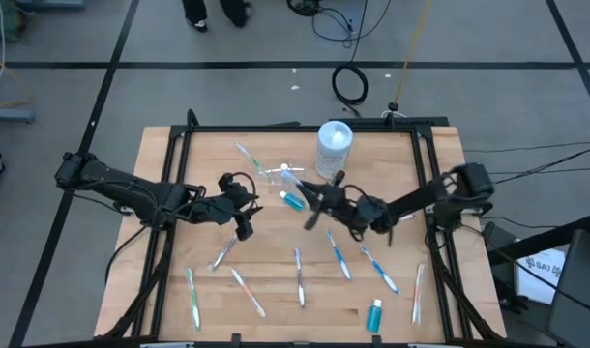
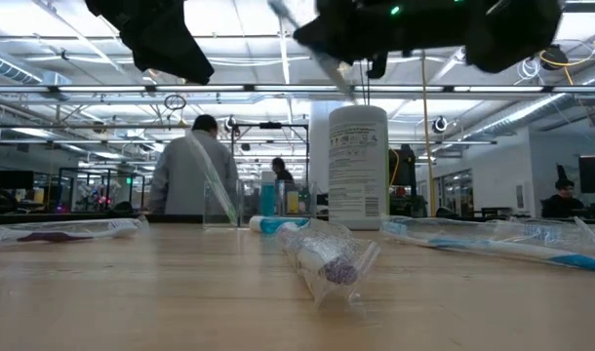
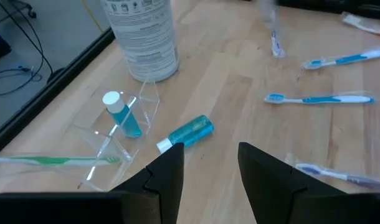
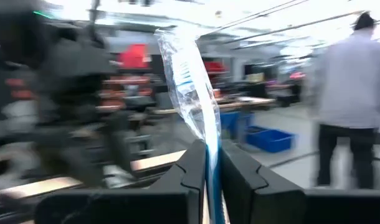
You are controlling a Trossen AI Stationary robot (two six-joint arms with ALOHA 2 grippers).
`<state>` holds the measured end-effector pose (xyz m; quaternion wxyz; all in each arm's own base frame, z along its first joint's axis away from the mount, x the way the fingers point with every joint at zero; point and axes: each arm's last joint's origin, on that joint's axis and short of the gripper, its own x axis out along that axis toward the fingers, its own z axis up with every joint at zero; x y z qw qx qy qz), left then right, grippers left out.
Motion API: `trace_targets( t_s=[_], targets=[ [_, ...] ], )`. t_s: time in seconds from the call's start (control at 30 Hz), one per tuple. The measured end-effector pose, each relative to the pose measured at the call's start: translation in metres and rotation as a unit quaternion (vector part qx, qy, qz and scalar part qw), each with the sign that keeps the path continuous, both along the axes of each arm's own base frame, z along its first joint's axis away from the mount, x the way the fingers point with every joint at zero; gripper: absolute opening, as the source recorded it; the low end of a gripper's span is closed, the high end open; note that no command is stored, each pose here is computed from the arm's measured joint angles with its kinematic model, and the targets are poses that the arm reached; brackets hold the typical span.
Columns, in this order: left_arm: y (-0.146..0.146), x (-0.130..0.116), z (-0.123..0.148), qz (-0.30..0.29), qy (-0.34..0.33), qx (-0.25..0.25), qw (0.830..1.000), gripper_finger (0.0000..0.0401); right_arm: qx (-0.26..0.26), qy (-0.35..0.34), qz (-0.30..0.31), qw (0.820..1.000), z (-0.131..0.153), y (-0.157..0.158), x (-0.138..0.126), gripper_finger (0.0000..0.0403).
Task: Pick & Place toothbrushing station
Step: Put the top blue toothbrush in the right compartment of the transparent organizer
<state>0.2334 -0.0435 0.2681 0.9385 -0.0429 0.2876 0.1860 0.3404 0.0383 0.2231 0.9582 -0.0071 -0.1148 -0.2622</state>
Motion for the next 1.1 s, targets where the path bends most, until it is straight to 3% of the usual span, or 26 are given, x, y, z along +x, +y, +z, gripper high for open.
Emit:
trace_targets(
  t_s=[0.27, 0.63, 0.9, 1.1],
  targets=[
    [0.005, 0.004, 0.004, 0.008, -0.022, 0.000, 1.000, 0.0159, -0.029, -0.024, -0.046, 0.998, -0.029, -0.041, 0.042, 0.0022],
    [0.006, -0.002, 0.011, 0.009, -0.037, 0.001, 0.999, 0.0159, -0.025, -0.033, -0.118, 0.992, -0.049, -0.102, 0.062, 0.0022],
    [0.007, -0.004, 0.013, 0.002, -0.035, 0.012, 0.999, 0.0159, -0.021, -0.020, -0.129, 0.991, -0.057, -0.114, 0.066, 0.0022],
    [0.007, -0.004, 0.013, 0.002, -0.035, 0.013, 0.999, 0.0159, -0.058, 0.013, -0.145, 0.988, -0.058, -0.116, 0.066, 0.0022]
  ],
)
